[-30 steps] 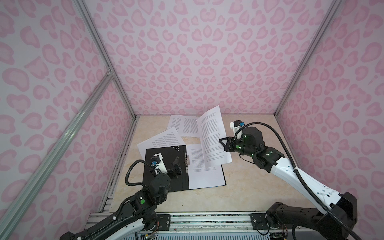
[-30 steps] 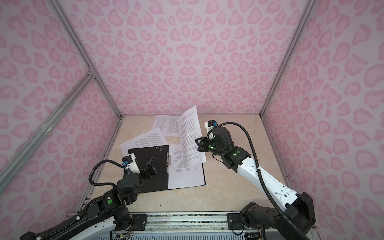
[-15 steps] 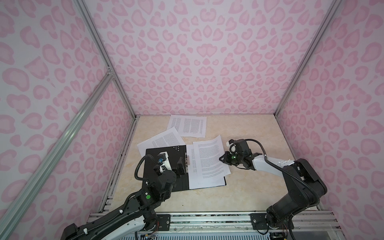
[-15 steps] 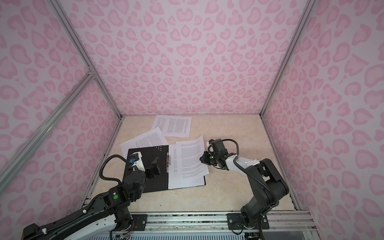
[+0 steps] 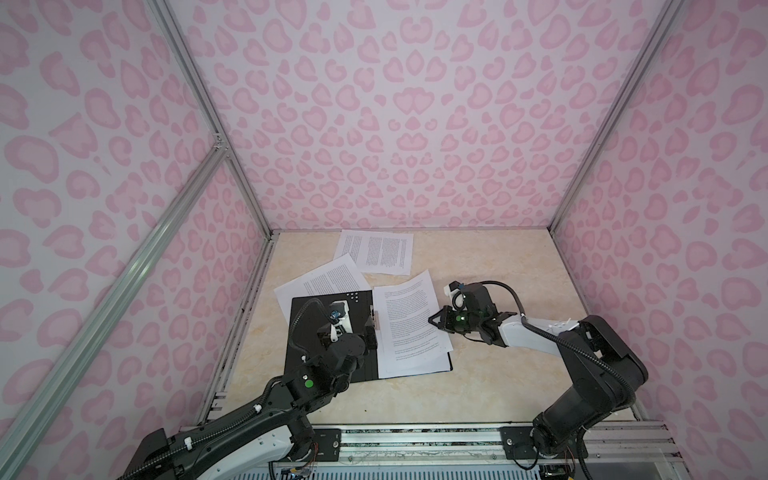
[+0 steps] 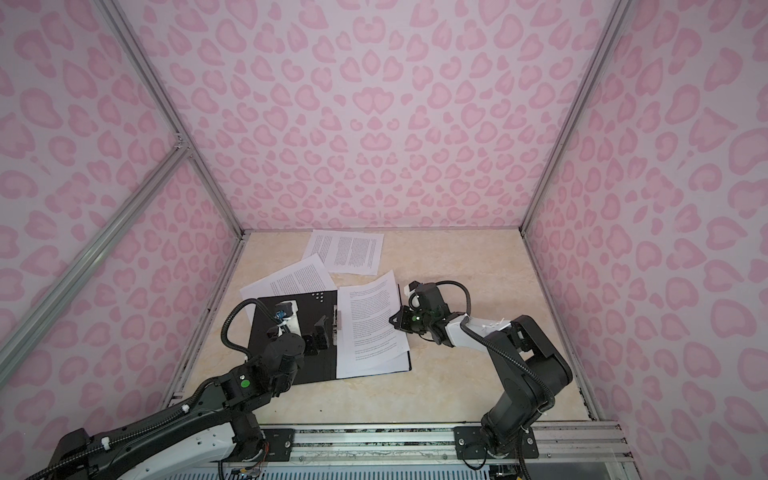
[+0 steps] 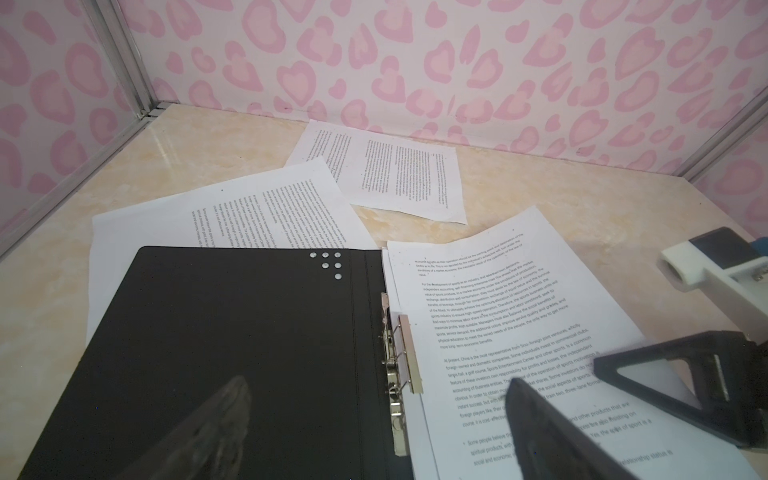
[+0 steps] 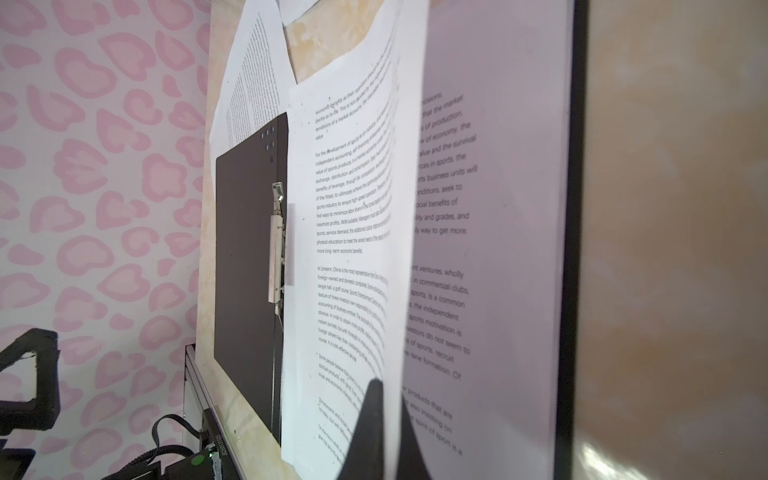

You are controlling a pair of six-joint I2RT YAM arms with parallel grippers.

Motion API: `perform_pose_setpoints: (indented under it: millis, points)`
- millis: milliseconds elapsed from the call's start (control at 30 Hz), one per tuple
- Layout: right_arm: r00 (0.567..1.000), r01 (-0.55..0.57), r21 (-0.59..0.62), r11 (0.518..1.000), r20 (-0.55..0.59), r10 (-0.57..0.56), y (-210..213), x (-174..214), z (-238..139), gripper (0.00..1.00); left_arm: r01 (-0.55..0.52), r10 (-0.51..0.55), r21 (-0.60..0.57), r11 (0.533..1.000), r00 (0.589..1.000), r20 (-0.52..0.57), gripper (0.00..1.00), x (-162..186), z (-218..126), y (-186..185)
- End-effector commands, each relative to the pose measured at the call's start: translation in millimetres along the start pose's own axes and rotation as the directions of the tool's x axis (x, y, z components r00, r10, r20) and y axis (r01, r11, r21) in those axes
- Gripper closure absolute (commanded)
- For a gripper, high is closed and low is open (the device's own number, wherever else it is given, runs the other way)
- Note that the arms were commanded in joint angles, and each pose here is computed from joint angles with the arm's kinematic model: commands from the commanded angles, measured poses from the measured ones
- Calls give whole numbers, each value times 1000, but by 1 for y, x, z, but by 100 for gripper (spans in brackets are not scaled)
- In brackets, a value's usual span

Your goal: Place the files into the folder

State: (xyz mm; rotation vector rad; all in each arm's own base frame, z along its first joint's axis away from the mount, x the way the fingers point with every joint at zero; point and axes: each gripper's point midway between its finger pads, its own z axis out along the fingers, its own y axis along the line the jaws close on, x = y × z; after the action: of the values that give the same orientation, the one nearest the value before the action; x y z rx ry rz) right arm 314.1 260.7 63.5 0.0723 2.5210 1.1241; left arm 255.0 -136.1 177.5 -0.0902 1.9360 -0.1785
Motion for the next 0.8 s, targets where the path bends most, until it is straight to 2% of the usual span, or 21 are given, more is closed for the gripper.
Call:
perform_pose_setpoints:
  millis: [0,767]
  points:
    - [1000,-15,-23,1000,18,16,3,-1,1,100,8,-8,9,1000,1000,8,3,-6,0,-4]
    - [995,-92,-49,995,25,93,6,15,6,100,-9,9,15,1000,1000,-12,3,-3,4,-9]
